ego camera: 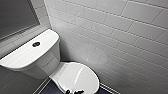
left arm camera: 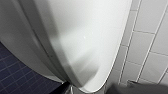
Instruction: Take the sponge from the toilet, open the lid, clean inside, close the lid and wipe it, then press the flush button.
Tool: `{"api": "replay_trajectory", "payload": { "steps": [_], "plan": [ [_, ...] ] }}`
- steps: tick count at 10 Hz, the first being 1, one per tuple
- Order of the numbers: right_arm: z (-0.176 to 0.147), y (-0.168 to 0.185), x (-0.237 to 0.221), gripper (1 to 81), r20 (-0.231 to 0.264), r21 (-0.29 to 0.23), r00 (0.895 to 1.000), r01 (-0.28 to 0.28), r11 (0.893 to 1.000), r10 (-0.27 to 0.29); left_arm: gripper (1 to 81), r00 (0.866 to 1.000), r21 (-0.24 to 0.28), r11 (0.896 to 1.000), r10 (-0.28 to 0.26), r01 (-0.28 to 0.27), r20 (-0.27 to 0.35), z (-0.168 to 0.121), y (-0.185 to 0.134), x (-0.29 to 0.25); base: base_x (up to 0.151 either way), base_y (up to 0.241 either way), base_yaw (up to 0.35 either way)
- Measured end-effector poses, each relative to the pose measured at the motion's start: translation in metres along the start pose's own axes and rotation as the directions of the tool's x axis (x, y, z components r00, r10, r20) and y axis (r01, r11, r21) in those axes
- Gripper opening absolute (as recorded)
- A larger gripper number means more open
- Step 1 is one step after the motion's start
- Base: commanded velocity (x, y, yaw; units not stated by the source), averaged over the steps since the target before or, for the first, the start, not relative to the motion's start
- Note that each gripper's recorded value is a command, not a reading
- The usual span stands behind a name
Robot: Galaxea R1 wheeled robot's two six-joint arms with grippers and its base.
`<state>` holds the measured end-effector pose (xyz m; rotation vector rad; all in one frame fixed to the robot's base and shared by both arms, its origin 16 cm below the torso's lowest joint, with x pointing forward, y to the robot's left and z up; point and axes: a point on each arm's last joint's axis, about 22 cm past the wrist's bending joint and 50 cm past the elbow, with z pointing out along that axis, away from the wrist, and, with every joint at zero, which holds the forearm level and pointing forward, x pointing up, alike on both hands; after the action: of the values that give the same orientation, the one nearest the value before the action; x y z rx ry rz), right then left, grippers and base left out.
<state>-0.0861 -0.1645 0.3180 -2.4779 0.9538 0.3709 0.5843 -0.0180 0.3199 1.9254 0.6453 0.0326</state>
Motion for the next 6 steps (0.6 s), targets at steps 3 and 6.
{"api": "replay_trajectory", "payload": {
  "steps": [3, 6],
  "plan": [
    [0.0001, -0.0008, -0.0002, 1.0, 0.000, 0.002, 1.000, -0.001, 1.000, 0.001, 81.1, 1.000, -0.015, 1.000, 0.019, -0.019, 0.011, -0.0022, 0.0021, -0.0012, 0.000, 0.000, 0.000],
    [-0.0001, -0.0006, -0.0003, 1.0, 0.001, 0.001, 1.000, -0.001, 1.000, 0.001, 81.1, 0.999, -0.040, 0.999, 0.023, -0.022, 0.022, -0.0052, 0.0051, -0.0033, 0.000, 0.000, 0.000]
  ]
}}
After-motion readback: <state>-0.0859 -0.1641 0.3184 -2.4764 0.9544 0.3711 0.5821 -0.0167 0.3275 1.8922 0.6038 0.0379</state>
